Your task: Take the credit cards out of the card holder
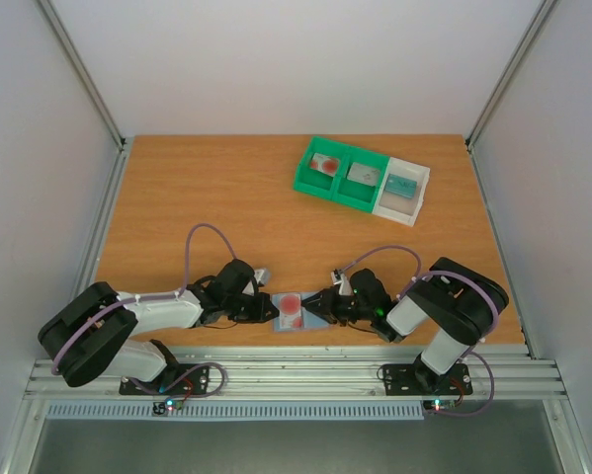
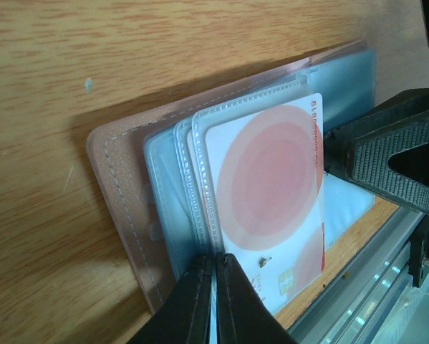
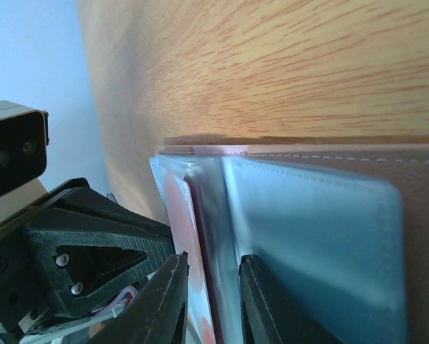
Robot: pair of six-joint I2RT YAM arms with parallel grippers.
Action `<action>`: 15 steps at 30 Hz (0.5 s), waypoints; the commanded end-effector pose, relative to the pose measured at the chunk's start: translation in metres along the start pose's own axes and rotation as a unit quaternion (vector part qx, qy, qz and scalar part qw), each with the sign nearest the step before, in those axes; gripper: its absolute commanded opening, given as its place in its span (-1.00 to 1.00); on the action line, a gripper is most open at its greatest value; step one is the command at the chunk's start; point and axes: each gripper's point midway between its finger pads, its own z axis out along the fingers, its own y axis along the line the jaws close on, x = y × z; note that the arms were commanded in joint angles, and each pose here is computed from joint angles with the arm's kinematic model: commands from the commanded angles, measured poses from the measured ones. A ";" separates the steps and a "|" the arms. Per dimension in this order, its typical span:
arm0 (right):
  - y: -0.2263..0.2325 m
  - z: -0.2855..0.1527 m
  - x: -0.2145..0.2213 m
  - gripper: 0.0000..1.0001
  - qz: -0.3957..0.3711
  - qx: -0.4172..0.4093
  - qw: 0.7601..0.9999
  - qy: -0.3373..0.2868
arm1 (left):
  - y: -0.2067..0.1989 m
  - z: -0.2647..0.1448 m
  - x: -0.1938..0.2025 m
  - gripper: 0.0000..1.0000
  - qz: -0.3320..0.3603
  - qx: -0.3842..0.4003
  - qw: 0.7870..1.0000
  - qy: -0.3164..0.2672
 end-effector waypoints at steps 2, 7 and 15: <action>-0.002 0.003 -0.004 -0.55 -0.012 0.011 1.000 -0.005 | 0.031 0.001 0.014 -0.88 -0.014 -0.064 0.998 0.017; -0.002 0.009 -0.003 -0.69 -0.013 0.003 1.000 0.005 | 0.030 0.001 0.013 -0.88 -0.014 -0.063 0.998 0.017; -0.003 0.016 0.001 -0.73 -0.007 -0.017 1.000 0.020 | 0.030 0.003 0.013 -0.88 -0.014 -0.064 0.998 0.018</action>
